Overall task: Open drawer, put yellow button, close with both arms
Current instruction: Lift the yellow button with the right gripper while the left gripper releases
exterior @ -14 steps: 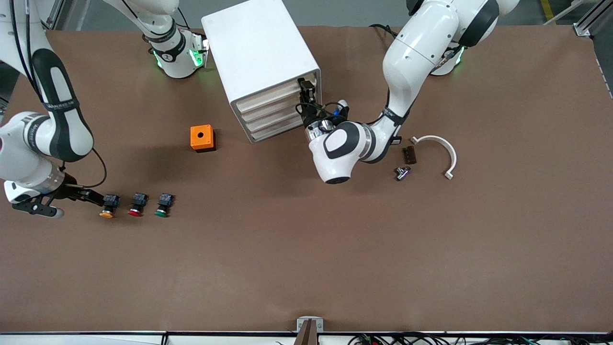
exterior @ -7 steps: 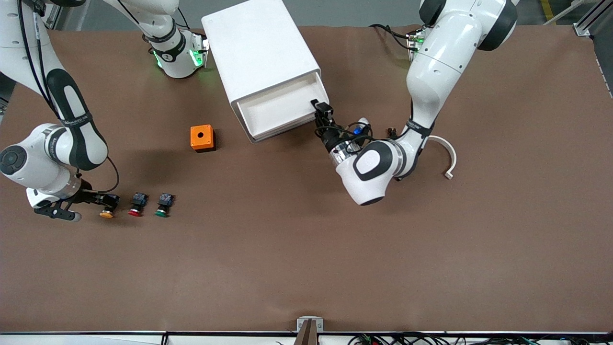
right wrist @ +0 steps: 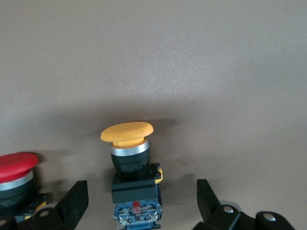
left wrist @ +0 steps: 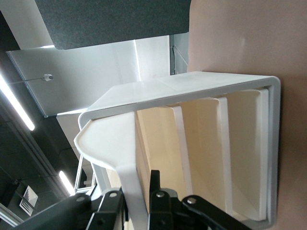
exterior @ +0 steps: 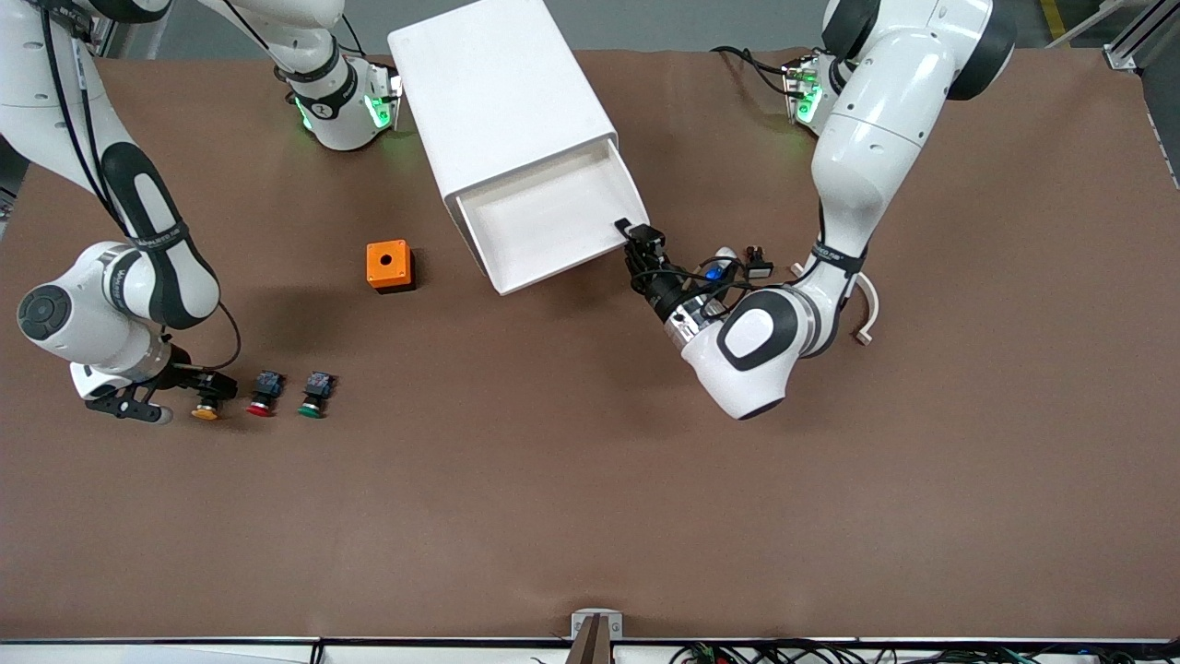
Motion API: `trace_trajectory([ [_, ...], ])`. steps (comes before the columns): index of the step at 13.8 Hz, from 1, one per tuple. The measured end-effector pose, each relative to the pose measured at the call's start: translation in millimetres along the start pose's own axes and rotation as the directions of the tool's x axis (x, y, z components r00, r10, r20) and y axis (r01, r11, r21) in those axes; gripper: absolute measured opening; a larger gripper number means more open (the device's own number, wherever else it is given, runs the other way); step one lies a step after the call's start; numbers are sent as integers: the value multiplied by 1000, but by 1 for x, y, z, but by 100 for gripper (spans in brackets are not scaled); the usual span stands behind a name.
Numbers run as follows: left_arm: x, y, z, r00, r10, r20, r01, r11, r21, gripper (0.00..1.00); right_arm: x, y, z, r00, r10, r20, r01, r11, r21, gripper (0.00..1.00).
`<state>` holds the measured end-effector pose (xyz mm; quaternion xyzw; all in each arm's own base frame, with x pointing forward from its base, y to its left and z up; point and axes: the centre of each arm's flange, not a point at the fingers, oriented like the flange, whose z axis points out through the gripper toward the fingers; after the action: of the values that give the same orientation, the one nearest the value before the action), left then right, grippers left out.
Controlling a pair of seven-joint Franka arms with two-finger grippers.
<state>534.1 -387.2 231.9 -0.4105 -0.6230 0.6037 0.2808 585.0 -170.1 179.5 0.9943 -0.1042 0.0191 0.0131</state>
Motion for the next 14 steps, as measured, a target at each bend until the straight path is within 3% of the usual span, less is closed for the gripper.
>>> trace_trajectory([
  [3,2,0,-6,1000,-2,7,2,1000,-9,20,0,-2,0,1000,-3,2,3,1000,2,89],
  [7,2,2,-8,1000,12,13,-12,1000,-17,32,-2,-8,1,999,19,36,-20,1000,7,44],
  [11,5,2,-20,996,89,28,-88,995,-37,74,1,-17,-29,996,42,81,-43,999,10,41],
  [14,0,-10,-38,971,224,83,-222,974,-43,100,-3,-61,-102,980,133,149,-134,991,-5,41],
])
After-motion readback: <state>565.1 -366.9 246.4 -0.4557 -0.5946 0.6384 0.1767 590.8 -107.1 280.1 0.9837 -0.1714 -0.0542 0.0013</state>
